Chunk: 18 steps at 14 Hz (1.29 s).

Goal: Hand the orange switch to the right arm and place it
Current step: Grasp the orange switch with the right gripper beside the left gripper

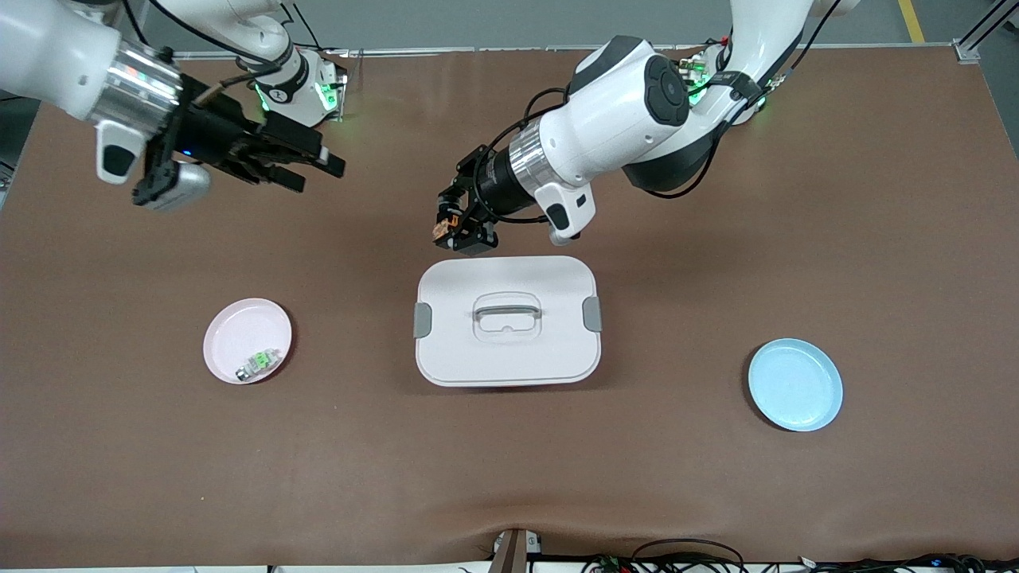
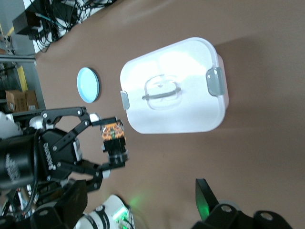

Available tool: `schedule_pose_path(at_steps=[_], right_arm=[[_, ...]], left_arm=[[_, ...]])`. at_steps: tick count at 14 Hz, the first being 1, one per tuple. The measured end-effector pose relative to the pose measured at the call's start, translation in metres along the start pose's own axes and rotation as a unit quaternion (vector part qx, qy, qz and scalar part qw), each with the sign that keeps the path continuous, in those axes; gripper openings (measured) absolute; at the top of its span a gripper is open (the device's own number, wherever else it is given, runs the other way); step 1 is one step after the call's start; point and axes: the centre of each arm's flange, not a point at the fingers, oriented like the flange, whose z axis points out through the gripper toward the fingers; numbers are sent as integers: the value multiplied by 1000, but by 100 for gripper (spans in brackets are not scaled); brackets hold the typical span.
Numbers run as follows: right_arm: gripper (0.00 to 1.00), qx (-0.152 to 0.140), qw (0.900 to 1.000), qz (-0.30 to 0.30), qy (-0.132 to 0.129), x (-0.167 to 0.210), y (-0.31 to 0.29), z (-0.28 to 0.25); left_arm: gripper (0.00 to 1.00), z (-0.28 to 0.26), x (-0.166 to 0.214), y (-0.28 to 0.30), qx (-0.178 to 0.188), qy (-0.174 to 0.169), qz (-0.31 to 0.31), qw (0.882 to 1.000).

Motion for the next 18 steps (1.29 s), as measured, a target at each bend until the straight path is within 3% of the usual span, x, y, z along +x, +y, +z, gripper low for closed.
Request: schedule_pose_path(at_steps=[6,18], right_arm=[[100,10,1000,4,25,-16,-27,53],[100,7,999,19,48,-4,-35,138]], left_arm=[[72,1,2,1,0,1,-2,1000],[72,4,8,2,1,6,-5,1000]])
